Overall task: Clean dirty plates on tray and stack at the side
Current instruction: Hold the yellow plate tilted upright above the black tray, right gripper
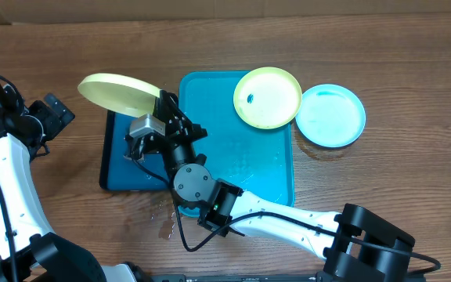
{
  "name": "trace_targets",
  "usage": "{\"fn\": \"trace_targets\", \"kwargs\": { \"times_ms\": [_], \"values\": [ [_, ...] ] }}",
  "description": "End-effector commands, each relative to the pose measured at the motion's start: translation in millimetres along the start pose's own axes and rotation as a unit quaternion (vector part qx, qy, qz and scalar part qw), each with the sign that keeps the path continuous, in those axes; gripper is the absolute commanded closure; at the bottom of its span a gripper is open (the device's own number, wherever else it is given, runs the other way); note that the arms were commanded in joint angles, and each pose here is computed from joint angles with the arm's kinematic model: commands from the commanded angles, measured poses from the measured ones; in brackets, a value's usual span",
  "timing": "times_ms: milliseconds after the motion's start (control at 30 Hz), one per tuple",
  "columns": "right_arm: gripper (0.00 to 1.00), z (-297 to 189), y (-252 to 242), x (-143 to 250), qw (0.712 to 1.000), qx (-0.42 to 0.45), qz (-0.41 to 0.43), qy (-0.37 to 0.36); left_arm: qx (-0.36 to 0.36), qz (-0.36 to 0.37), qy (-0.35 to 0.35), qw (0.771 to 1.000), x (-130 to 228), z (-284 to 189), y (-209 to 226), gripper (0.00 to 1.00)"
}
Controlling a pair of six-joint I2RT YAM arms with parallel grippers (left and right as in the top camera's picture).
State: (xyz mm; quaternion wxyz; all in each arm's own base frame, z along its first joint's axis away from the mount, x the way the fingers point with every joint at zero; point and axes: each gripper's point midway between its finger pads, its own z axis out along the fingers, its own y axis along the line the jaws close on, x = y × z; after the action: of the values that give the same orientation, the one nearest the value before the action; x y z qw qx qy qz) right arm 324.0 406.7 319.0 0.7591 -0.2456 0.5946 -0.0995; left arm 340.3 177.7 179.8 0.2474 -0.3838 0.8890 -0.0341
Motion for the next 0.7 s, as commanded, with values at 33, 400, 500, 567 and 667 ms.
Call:
{"fn": "trace_targets", "kwargs": {
  "times_ms": [33, 400, 500, 567, 667],
  "values": [
    [0.96, 1, -7, -14, 1.0, 0.013, -0.013, -0.013, 0.005, -0.004, 0.003, 1.0, 0, 2, -2, 0.0],
    [0.96, 0, -17, -23, 0.999, 0.03, -0.02, -0.029, 0.005, -0.004, 0.004, 1.0, 0, 2, -2, 0.0],
    [0.96, 0, -16, -23, 0.999, 0.03, -0.02, -0.029, 0.005, -0.004, 0.003, 1.0, 0, 2, -2, 0.0],
    [0.96, 0, -16, -24, 0.999, 0.03, -0.02, -0.029, 0.005, -0.004, 0.004, 1.0, 0, 2, -2, 0.0],
    [0.96, 0, -16, -24, 0.999, 0.03, -0.02, -0.029, 0.005, -0.004, 0.004, 1.0, 0, 2, -2, 0.0]
  ]
}}
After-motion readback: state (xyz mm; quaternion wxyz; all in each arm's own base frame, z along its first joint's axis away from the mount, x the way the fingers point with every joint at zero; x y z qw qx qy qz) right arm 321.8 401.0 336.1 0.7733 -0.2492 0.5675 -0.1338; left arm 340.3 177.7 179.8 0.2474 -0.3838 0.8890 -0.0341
